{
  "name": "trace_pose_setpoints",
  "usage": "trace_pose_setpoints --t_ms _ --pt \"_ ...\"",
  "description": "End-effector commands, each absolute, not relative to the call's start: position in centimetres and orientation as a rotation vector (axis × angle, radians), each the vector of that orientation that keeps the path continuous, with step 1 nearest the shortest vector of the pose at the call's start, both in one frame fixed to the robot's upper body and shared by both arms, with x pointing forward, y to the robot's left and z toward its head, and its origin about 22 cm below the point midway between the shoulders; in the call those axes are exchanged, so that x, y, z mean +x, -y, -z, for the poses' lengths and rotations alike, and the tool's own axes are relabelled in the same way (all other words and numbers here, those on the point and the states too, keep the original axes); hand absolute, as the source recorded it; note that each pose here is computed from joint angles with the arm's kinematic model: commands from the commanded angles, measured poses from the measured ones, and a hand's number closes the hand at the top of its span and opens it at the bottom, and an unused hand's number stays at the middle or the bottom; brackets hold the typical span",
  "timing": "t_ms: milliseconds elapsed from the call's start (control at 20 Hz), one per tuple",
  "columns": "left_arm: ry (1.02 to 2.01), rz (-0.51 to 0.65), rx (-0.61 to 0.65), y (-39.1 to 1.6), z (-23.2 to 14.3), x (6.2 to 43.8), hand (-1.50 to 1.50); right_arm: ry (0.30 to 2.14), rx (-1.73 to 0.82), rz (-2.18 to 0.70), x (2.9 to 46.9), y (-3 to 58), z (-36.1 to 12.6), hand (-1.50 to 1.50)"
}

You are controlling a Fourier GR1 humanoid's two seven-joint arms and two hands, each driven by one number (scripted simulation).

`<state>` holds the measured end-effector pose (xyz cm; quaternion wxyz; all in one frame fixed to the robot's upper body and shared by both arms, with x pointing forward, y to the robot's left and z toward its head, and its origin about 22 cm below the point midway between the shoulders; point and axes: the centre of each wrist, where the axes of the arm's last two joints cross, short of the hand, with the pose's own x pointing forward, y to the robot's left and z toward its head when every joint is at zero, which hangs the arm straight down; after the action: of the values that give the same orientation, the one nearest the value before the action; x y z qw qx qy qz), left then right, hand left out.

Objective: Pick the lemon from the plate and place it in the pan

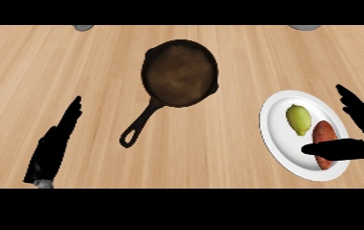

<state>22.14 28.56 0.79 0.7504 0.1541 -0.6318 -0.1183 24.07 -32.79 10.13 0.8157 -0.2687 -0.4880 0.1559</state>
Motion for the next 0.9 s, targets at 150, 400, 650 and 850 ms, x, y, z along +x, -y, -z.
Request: trace_pose_setpoints --t_ms 150,400,650,850 --pt "1.397 0.258 0.352 -28.1 0.1 19.7 0.0 0.92 -0.588 -0.372 25.3 33.0 -9.6 -1.5" --pt "1.375 0.251 0.329 -28.7 -0.7 21.5 0.0 0.887 -0.603 -0.368 25.5 31.8 -6.7 -1.5" --pt "1.376 0.24 0.34 -28.5 -0.1 21.7 0.0 0.885 -0.57 -0.386 25.3 31.5 -7.2 -1.5" --pt "1.386 0.263 0.326 -27.9 -1.6 20.7 0.0 0.868 -0.575 -0.384 25.6 32.0 -4.8 -1.5"
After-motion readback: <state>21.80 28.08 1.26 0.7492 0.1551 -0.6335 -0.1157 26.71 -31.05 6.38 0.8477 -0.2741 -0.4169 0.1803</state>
